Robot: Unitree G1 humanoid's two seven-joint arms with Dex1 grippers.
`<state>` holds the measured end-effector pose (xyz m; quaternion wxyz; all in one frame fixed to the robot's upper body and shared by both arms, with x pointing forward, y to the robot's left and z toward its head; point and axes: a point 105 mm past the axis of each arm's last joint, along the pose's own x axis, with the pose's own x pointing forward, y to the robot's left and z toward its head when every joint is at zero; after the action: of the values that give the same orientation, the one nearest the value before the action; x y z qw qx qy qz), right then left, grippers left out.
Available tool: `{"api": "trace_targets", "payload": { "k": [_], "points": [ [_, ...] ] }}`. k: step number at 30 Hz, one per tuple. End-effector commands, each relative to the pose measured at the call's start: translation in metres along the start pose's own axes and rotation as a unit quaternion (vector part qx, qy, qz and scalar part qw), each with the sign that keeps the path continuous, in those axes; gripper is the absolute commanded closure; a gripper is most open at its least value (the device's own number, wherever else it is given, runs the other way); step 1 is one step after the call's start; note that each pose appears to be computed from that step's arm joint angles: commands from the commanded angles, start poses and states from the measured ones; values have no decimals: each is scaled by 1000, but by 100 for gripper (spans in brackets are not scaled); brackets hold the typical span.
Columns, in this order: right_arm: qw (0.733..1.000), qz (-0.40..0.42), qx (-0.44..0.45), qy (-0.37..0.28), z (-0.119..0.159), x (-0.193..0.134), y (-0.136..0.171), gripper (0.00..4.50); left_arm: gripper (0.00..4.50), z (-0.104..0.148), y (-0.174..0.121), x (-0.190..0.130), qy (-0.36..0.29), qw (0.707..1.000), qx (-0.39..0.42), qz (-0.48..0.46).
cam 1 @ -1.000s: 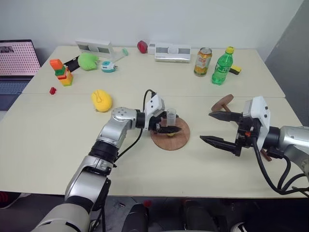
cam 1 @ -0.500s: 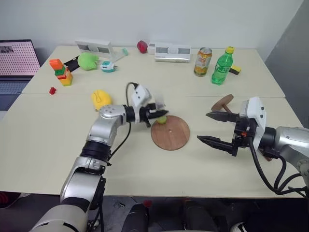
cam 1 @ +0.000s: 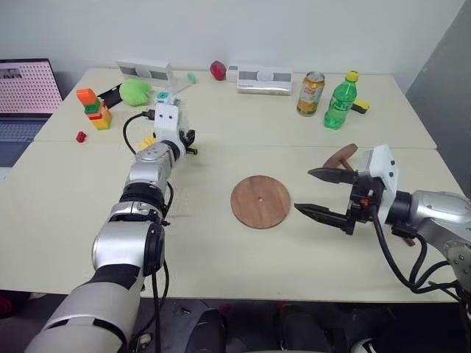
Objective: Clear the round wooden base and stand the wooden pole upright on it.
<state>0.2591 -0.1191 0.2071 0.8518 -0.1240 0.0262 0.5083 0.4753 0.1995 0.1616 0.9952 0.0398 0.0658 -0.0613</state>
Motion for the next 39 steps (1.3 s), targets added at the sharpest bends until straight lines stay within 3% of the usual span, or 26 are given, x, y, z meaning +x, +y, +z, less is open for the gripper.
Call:
{"api": "trace_targets", "payload": {
  "k": [1, 3, 15, 28, 36, 39],
  "points": [
    [1000, -2, -20, -16, 10, 0, 2, 17, 330, 11, -7, 3, -19, 1000, -6, -4],
    [1000, -4, -20, -17, 11, 0, 2, 17, 260, 2, -9, 4, -7, 1000, -24, -10],
    [1000, -10, -21, -21, 12, 0, 2, 17, 9, -13, 2, -1, 11, 1000, -23, -11],
    [1000, -4, -19, -23, 10, 2, 3, 17, 1, -22, 17, -19, 64, 995, 59, -45],
    [1000, -10, -17, -17, 8, -1, 1, 17, 1, 22, 27, -62, 85, 986, 132, -64],
    [1000, -13, -15, -11, 7, -3, -2, 17, 1, 43, 14, -89, 92, 971, 163, -151]
  ]
}}
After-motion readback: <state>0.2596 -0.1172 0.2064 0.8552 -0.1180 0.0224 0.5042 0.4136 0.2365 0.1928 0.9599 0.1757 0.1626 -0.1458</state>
